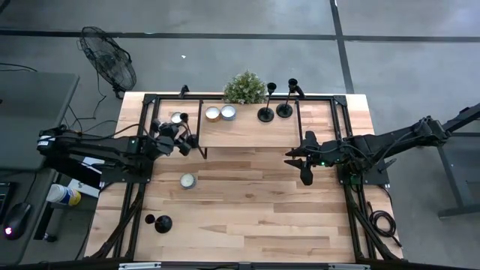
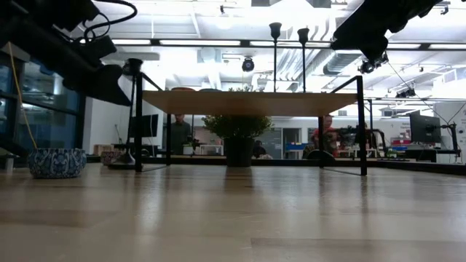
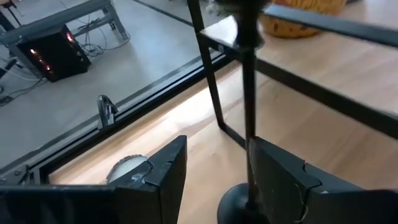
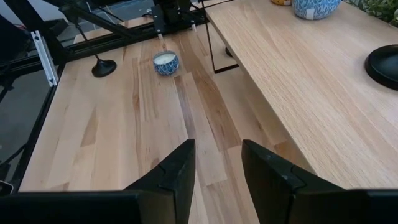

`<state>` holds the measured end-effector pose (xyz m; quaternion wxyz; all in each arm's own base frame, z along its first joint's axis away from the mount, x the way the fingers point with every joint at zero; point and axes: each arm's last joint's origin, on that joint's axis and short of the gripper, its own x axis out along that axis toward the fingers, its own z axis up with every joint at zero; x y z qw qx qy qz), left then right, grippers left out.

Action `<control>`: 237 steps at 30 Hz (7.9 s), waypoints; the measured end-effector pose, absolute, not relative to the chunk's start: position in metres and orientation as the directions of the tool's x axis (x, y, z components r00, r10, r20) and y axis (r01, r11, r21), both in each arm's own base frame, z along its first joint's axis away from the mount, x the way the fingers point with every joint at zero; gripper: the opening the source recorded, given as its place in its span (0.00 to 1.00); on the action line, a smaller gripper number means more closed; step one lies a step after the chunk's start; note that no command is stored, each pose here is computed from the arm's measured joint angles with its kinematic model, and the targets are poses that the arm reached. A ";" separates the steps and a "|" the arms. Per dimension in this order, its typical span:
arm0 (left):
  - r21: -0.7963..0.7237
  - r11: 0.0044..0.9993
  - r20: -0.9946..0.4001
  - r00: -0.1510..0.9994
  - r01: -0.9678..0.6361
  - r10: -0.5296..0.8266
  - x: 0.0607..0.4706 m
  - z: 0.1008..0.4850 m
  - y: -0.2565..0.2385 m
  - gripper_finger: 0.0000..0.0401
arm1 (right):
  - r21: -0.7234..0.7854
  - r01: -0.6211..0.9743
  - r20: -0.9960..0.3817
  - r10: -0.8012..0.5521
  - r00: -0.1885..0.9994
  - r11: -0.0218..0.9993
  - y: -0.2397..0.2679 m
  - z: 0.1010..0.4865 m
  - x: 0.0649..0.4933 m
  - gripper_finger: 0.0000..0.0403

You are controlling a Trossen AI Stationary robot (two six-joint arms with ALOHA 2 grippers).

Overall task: Pick & Place candle stick holders
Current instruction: Put the black candle holder on the shelf aligned with the black candle holder

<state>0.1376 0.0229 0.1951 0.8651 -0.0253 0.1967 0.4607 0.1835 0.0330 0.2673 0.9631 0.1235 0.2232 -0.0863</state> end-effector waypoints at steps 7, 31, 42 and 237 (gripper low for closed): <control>0.073 0.573 -0.321 0.524 -0.817 0.789 0.142 0.201 0.023 0.42 | 0.199 0.221 -0.451 -0.111 0.886 0.955 0.033 0.267 0.184 0.31; -0.005 0.517 -0.273 0.499 -0.856 0.823 0.155 0.200 0.024 0.41 | 0.179 0.246 -0.455 -0.142 0.879 0.953 0.032 0.267 0.183 0.31; 0.002 0.508 -0.269 0.489 -0.862 0.830 0.156 0.200 0.024 0.08 | 0.194 0.239 -0.458 -0.128 0.880 0.951 0.032 0.266 0.183 0.31; 0.001 0.959 -0.194 0.941 -0.284 0.278 0.215 0.429 0.008 0.13 | 0.011 0.904 -0.073 -0.902 0.426 0.427 0.020 0.323 0.239 0.00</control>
